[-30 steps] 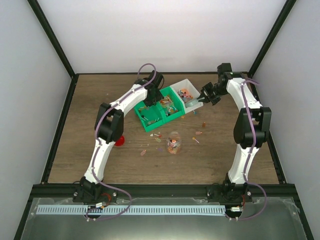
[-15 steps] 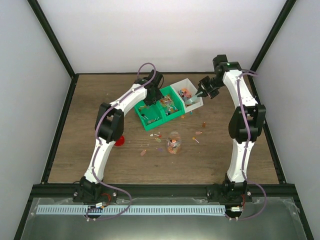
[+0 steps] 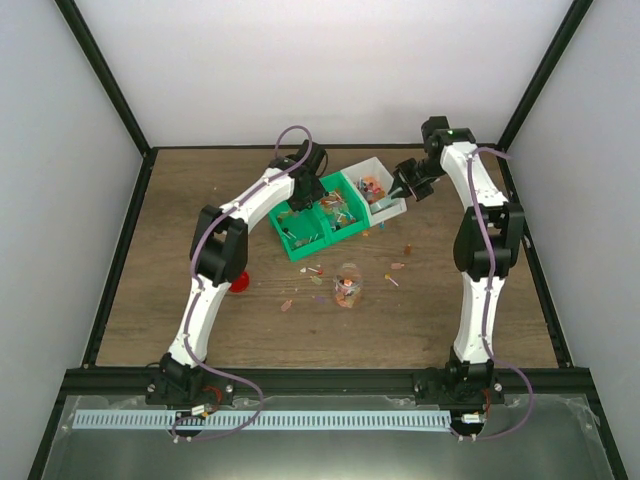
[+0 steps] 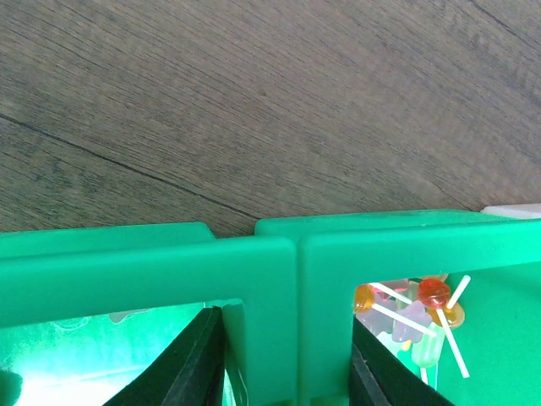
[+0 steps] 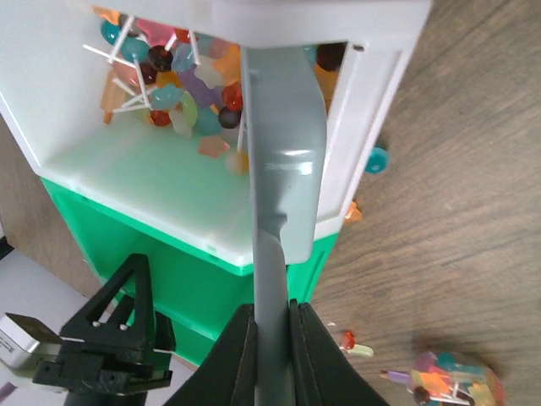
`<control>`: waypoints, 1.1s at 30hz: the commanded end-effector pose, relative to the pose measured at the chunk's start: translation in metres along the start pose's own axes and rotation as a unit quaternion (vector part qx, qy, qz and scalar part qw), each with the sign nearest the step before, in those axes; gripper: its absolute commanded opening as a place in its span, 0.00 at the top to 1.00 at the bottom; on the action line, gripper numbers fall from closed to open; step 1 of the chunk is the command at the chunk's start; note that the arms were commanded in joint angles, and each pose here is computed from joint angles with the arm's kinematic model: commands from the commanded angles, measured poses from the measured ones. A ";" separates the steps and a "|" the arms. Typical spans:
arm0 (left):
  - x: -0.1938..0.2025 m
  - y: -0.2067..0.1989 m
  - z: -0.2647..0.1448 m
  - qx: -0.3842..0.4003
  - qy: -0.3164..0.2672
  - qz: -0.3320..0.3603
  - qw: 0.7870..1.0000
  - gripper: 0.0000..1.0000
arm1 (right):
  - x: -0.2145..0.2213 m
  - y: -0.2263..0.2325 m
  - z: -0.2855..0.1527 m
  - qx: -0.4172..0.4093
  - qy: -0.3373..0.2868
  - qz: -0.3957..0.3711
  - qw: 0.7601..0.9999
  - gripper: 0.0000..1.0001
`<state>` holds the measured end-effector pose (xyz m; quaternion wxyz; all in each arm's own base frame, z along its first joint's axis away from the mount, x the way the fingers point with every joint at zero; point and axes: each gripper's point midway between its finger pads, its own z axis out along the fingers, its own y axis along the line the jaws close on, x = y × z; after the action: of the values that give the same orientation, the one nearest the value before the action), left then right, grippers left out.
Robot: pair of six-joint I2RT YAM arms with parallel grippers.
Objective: Pack the candies
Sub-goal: Scoop the fake candies from the storage box.
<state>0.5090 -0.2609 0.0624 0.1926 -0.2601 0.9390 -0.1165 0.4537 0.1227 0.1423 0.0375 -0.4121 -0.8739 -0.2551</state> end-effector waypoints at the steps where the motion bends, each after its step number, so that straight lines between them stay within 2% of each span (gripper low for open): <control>1: 0.028 0.039 0.058 -0.050 0.050 -0.020 0.997 0.96 | -0.014 -0.027 0.022 0.071 -0.014 0.050 0.996 0.99; 5: 0.030 0.039 0.060 -0.048 0.054 -0.019 0.997 0.96 | -0.023 -0.022 0.039 0.067 -0.010 0.047 0.997 0.99; 10: 0.035 0.039 0.063 -0.043 0.068 -0.015 0.997 0.96 | -0.033 -0.009 0.056 0.024 -0.011 0.033 0.999 0.99; 14: 0.037 0.038 0.064 -0.033 0.075 -0.014 0.997 0.96 | -0.031 0.005 0.059 -0.051 -0.013 0.006 0.999 0.99; 20: 0.039 0.044 0.067 -0.040 0.084 -0.016 0.996 0.96 | -0.033 -0.006 0.079 -0.114 0.002 -0.020 0.993 0.99; 25: 0.037 0.050 0.068 -0.046 0.087 -0.023 0.995 0.96 | -0.030 -0.025 0.061 -0.098 -0.013 -0.013 0.995 0.99; 33: 0.042 0.056 0.071 -0.054 0.096 -0.027 0.994 0.96 | -0.017 -0.019 0.015 -0.084 -0.035 -0.003 0.996 0.99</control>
<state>0.5155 -0.2572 0.0606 0.1951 -0.2634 0.9359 -0.1291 0.4711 0.1250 0.1141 -0.0443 -0.3789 -0.8463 -0.3718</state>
